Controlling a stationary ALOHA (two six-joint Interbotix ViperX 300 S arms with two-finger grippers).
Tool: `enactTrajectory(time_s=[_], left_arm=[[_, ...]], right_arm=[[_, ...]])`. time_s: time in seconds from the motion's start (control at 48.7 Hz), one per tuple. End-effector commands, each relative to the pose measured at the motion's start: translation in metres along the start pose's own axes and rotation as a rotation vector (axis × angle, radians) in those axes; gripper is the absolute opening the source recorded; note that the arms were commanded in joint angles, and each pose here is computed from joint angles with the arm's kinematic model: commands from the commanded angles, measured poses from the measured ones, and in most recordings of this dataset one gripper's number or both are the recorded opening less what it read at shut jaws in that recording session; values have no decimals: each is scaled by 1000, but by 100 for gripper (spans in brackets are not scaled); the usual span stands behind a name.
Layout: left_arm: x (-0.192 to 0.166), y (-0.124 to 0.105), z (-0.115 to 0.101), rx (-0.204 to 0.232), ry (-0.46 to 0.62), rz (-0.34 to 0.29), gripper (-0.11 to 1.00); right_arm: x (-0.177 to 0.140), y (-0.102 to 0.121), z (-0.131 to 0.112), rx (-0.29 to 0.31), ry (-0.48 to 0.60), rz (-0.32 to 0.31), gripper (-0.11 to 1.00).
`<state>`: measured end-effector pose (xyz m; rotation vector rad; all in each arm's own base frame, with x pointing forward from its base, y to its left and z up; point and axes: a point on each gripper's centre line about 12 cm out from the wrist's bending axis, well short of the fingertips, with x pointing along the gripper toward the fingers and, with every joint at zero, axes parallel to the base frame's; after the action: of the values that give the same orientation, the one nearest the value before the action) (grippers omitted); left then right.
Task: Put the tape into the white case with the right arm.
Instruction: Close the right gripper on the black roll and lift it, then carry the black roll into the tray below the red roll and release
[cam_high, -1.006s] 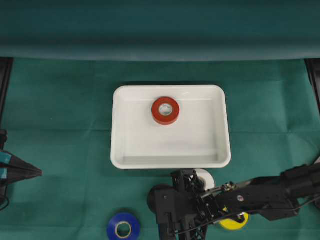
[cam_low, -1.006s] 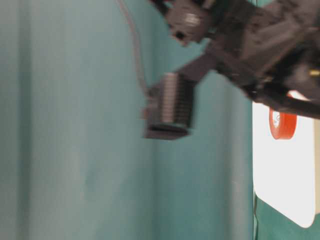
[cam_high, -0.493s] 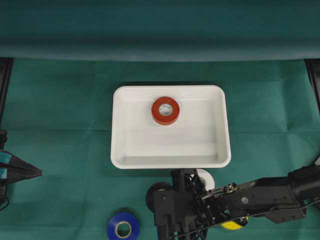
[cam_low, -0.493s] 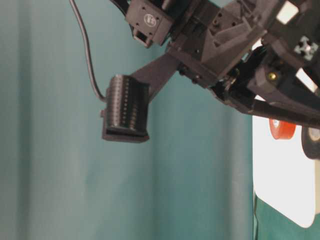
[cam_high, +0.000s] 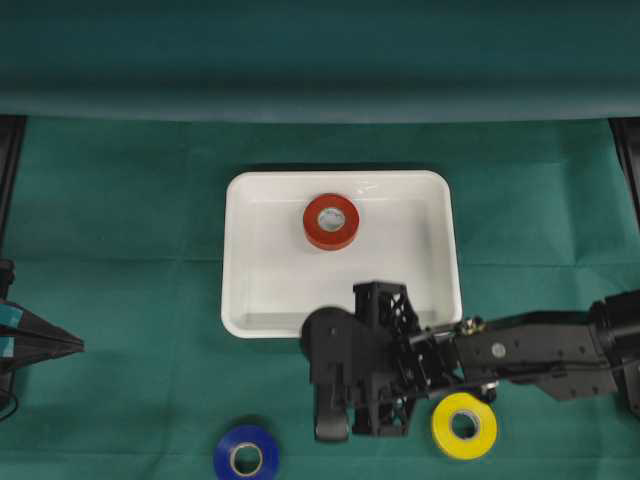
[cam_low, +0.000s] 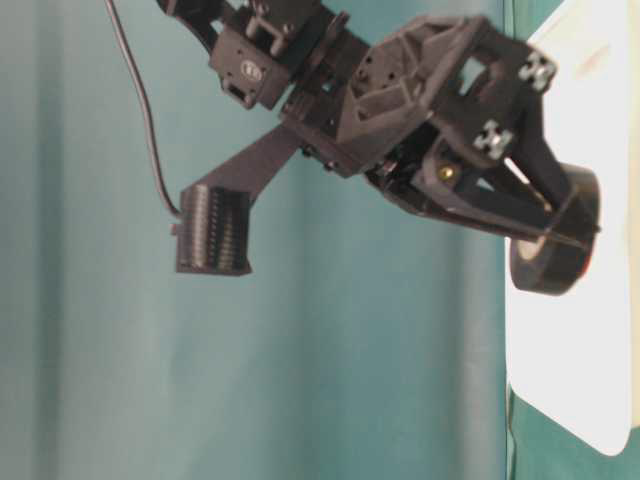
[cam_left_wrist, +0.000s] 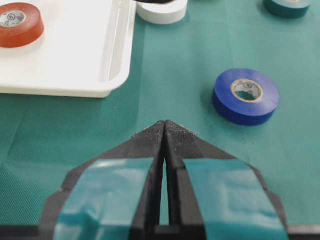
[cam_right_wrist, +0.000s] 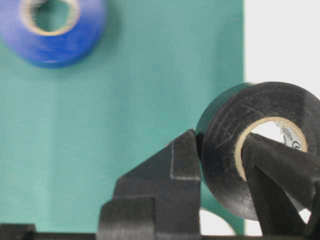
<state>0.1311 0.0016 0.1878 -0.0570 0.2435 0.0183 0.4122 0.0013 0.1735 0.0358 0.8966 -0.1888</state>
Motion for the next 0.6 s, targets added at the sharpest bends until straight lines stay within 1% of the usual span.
enactTrajectory(time_s=[0.0,0.164,0.267,0.411,0.575], left_arm=[[0,0,5,-2,-12,1,0],[0,0,5,-2,-14,1,0],[0,0,5,-2,-14,1,0],[0,0,5,-2,-14,1,0],[0,0,5,-2,-14,1,0]], right_arm=[[-10,-17,13,24,-43,-24,1],[-4,-51,7,82,-29,-71,1],[-1,-63,4,103,-35,-81,1],[4,-66,2,110,-58,-66,1],[8,-65,1,108,-71,-50,1]])
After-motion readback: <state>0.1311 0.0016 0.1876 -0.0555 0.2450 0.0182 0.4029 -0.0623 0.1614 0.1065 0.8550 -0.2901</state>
